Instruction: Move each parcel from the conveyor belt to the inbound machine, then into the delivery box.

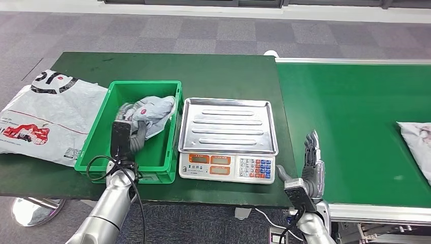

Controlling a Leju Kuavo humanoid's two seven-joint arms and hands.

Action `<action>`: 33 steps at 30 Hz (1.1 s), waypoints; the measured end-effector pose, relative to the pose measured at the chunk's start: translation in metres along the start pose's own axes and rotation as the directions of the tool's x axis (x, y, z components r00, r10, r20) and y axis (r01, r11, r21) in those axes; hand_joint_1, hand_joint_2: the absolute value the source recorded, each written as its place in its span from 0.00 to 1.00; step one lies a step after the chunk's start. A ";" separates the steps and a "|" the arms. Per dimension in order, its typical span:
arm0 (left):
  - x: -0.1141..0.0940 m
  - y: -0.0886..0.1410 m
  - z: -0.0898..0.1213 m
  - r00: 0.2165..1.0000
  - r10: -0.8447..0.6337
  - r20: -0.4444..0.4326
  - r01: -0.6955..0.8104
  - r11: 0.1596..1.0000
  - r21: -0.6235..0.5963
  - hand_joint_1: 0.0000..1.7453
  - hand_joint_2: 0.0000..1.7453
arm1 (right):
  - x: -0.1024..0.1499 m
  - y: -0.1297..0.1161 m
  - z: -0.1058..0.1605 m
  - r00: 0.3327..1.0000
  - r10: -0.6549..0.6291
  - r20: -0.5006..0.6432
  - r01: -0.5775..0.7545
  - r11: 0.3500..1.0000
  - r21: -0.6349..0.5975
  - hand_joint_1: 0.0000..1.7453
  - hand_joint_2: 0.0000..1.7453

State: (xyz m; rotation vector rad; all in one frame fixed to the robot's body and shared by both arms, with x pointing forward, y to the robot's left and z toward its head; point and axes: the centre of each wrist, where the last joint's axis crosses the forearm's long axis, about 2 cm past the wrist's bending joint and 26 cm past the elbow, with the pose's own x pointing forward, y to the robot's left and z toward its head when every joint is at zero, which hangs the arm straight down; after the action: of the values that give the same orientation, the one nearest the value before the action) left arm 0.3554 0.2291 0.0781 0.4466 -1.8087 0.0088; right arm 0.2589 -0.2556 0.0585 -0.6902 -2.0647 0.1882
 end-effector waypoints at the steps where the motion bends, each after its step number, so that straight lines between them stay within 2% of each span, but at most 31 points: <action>1: -0.001 0.003 0.000 1.000 -0.027 0.014 0.026 0.998 0.052 0.00 1.00 | 0.000 0.000 0.001 1.000 0.003 0.001 -0.003 1.000 0.004 0.00 1.00; 2: -0.002 0.006 0.000 0.998 -0.064 0.030 0.061 0.994 0.094 0.00 1.00 | 0.000 0.000 0.002 1.000 0.006 0.001 -0.006 1.000 0.007 0.00 1.00; 6: -0.001 0.019 -0.003 0.943 -0.291 0.158 0.268 0.951 0.154 0.00 0.00 | 0.000 -0.001 0.008 1.000 0.011 -0.003 -0.011 1.000 0.017 0.00 1.00; 8: 0.004 0.024 -0.005 0.899 -0.381 0.218 0.347 0.921 0.178 0.00 0.00 | 0.000 -0.001 0.008 1.000 0.009 -0.004 -0.009 1.000 0.015 0.00 1.00; 10: 0.010 0.031 -0.008 0.867 -0.439 0.237 0.388 0.892 0.232 0.00 0.00 | 0.000 -0.001 0.009 1.000 -0.002 -0.018 0.002 1.000 0.007 0.00 1.00; 15: 0.024 0.053 -0.008 0.850 -0.489 0.197 0.390 0.835 0.389 0.00 0.00 | 0.000 -0.001 0.012 0.996 -0.060 -0.069 0.059 0.998 -0.025 0.00 1.00; 21: 0.033 0.083 -0.005 0.790 -0.588 0.172 0.448 0.746 0.493 0.00 0.00 | -0.003 -0.003 0.009 0.972 -0.200 -0.122 0.202 0.979 0.005 0.00 1.00; 26: 0.043 0.110 -0.004 0.755 -0.640 0.142 0.460 0.671 0.582 0.00 0.00 | -0.009 -0.010 0.002 0.969 -0.211 -0.131 0.213 0.977 -0.002 0.00 1.00; 33: 0.048 0.122 -0.002 0.742 -0.659 0.125 0.459 0.635 0.622 0.00 0.00 | -0.011 -0.013 -0.002 0.969 -0.210 -0.130 0.210 0.978 -0.010 0.00 1.00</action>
State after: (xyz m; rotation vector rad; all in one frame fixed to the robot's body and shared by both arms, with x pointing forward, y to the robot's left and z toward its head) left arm 0.3096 0.3282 0.1507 1.5335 -1.9077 0.0190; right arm 0.2595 -0.2723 0.0565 -0.4642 -1.9941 0.0254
